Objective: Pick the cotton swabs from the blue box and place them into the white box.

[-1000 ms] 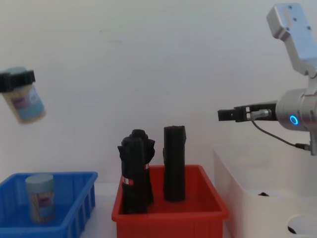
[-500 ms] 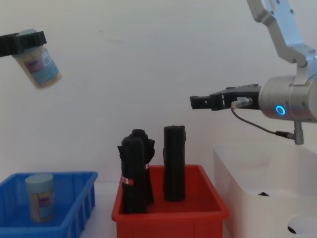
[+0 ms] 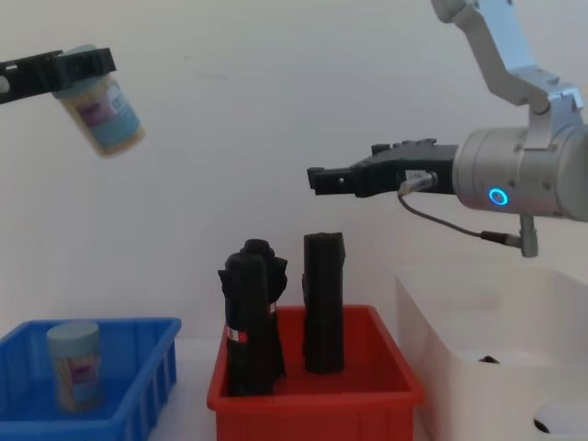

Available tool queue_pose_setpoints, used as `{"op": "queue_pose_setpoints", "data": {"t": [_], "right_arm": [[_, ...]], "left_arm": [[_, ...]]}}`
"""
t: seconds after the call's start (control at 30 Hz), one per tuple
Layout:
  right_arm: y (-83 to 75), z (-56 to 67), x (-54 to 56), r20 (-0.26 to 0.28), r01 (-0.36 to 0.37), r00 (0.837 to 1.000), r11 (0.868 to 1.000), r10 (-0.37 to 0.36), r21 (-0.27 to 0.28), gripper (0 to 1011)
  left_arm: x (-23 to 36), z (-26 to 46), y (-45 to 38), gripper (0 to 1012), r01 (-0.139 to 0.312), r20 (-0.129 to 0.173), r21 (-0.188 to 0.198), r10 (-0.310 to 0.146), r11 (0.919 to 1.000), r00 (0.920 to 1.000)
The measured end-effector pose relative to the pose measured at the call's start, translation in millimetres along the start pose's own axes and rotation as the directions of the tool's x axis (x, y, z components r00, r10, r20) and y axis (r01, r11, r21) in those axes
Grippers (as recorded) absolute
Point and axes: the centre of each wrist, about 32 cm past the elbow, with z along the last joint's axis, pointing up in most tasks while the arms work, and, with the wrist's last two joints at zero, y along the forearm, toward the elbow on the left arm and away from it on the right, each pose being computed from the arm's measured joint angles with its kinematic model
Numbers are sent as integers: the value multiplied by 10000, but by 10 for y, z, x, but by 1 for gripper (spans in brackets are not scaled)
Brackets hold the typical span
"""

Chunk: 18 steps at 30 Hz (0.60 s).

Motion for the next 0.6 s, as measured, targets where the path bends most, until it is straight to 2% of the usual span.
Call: {"op": "queue_pose_setpoints", "data": {"t": [0.23,0.43,0.6], "right_arm": [[38,-5,-67,592,-296,9978,9996,294,24,1002],[86,-16,-121,1202,-863,9891,9962,848,79,1002],[112,-15,-150,1451,-1277,9816,9917,1243,146,1002]], "left_arm": [[-53,-13,-35,671,295,-58,120,-294,9995,9996],[-104,-24,-63,671,610,-39,224,-609,9979,9981],[-139,-27,-88,671,843,-15,255,-843,9961,9964]]}}
